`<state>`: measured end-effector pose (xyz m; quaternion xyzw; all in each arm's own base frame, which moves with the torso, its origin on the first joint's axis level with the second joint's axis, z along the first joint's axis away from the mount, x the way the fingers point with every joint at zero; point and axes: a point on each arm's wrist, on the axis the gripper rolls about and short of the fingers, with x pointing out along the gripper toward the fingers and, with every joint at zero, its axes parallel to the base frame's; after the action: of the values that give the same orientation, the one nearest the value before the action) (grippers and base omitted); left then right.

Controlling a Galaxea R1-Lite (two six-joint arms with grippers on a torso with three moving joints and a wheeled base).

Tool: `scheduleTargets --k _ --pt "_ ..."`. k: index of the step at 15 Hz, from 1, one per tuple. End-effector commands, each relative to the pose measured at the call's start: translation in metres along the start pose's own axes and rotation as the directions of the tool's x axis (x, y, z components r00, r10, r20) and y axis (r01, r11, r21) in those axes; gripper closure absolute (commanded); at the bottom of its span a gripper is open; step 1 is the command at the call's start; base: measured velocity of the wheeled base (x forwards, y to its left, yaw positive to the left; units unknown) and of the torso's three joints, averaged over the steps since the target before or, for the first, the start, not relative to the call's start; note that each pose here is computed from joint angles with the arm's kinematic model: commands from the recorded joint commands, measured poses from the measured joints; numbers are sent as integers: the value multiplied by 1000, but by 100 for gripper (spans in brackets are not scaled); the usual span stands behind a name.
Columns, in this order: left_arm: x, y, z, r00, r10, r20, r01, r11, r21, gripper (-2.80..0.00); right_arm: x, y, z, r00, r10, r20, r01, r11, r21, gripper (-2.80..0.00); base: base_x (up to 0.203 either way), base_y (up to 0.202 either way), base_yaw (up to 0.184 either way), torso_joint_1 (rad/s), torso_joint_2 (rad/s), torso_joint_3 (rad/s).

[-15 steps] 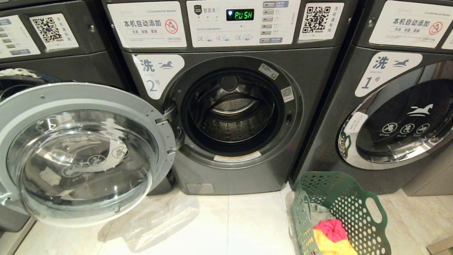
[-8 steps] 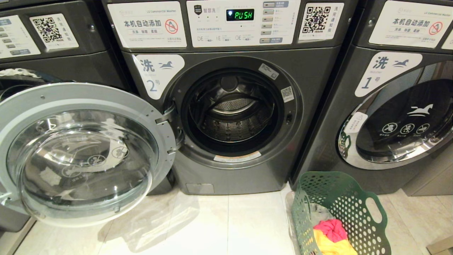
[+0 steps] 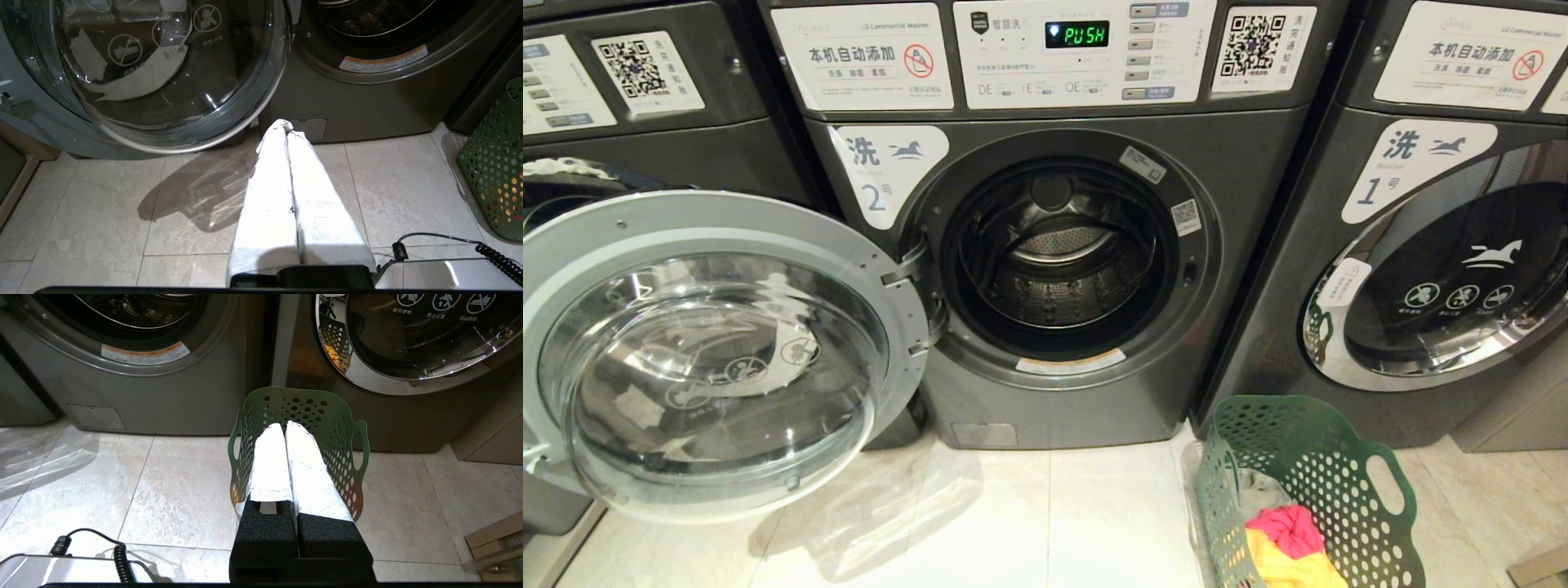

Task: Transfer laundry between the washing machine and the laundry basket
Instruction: Close the washing machine door with the left hand

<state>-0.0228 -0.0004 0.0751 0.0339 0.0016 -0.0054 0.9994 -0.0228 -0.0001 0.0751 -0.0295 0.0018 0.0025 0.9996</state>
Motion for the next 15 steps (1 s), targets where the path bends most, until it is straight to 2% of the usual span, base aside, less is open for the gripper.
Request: scheduleTargets --k 1,5,8,9,10,12,15 --pt "0 0 0 1000 5 0 -5 1000 -13 0 0 0 0 1000 1 -2 -1 1000 2 0 0 0 0 0 0 0" --pt "0 0 0 1000 5 0 -5 1000 -16 0 0 0 1 1000 -2 4 2 1000 16 0 0 0 0 0 0 0" --pt "0 0 0 1000 4 -1 -4 1000 -11 0 0 -1 1 1000 -24 4 24 995 100 0 0 0 0 0 0 0" --pt "-1 0 6 999 7 32 -7 1000 -2 0 0 -1 1 1000 -27 5 26 994 107 0 0 0 0 0 0 0" --pt "-4 1 15 998 8 68 -9 1000 14 0 0 -1 1 1000 -27 4 26 994 106 0 0 0 0 0 0 0" --pt "-18 3 48 988 12 154 -20 999 48 0 0 -1 1 1000 -25 2 25 994 103 0 0 0 0 0 0 0" --pt "-48 7 110 979 18 204 -34 997 76 0 0 -1 1 1000 -25 2 25 994 105 0 0 0 0 0 0 0"
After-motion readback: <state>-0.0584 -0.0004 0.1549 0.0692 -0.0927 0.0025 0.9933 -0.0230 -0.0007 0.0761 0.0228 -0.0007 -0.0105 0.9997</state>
